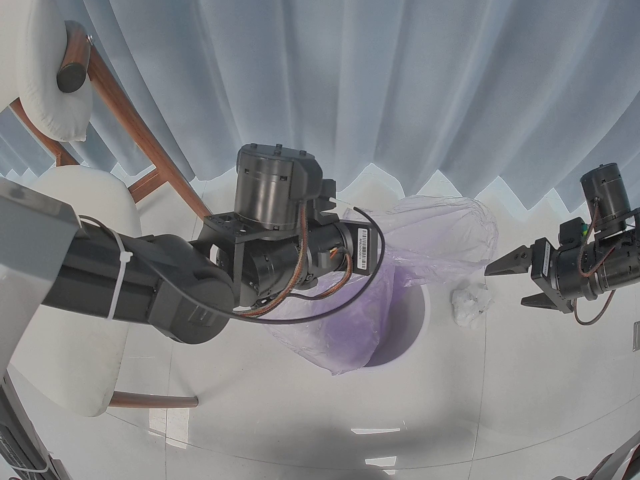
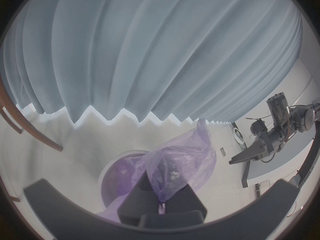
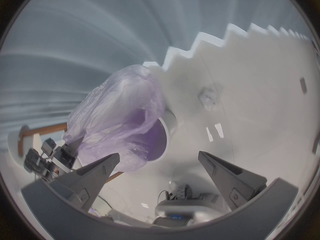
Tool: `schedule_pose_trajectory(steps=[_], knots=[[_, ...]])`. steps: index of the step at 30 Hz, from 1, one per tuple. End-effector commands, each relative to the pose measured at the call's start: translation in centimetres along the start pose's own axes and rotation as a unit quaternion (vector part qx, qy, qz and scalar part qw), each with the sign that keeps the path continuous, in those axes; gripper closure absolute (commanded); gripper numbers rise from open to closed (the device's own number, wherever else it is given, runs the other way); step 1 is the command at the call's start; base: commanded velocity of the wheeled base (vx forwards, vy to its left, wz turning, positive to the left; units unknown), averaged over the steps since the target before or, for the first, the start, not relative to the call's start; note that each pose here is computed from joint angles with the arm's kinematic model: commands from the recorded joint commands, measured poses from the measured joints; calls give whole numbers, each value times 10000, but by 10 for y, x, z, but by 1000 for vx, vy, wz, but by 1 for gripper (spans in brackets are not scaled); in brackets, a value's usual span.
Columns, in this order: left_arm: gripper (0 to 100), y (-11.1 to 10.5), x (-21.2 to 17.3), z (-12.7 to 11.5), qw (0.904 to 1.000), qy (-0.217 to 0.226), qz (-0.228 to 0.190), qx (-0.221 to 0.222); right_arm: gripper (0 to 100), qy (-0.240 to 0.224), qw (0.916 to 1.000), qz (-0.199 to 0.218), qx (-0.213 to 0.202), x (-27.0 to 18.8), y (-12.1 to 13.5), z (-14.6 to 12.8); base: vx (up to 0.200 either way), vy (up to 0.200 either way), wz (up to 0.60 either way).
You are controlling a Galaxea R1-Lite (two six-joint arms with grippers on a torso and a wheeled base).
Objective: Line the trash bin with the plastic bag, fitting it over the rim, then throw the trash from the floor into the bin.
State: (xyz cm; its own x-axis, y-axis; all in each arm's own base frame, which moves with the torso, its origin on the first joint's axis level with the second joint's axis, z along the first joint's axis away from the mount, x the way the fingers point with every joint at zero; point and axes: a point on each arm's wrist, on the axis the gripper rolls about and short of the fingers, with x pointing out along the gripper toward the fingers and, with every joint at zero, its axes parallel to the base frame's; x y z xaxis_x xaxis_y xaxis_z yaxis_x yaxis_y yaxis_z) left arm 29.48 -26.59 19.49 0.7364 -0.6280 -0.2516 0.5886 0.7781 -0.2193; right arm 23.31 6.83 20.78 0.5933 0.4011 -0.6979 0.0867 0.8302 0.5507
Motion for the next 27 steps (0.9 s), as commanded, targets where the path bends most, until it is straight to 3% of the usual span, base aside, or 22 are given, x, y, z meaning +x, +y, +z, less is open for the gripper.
schedule_pose_trajectory(steps=[1, 3, 7, 12, 20, 27], knots=[[100, -6, 3, -3, 10000, 25, -39, -25, 0, 20, 9994, 227, 250, -32, 15, -21, 0, 0, 0], [100, -8, 3, -3, 10000, 31, -61, -21, 0, 174, 9971, 404, 620, -26, 28, -27, 0, 0, 0], [100, -9, 3, -4, 10000, 43, -81, -14, 0, 161, 9948, 637, 778, -15, 40, -26, 0, 0, 0], [100, -10, 2, -3, 10000, 21, -86, -16, 0, 359, 9947, 491, 825, 6, 42, -26, 0, 0, 0], [100, -10, 2, -3, 10000, 13, -88, -14, 0, 76, 9956, 432, 823, 50, 48, -14, 0, 0, 0], [100, -11, 2, -4, 10000, 15, -95, -10, 0, -10, 9959, 561, 706, 77, 74, -1, 0, 0, 0]])
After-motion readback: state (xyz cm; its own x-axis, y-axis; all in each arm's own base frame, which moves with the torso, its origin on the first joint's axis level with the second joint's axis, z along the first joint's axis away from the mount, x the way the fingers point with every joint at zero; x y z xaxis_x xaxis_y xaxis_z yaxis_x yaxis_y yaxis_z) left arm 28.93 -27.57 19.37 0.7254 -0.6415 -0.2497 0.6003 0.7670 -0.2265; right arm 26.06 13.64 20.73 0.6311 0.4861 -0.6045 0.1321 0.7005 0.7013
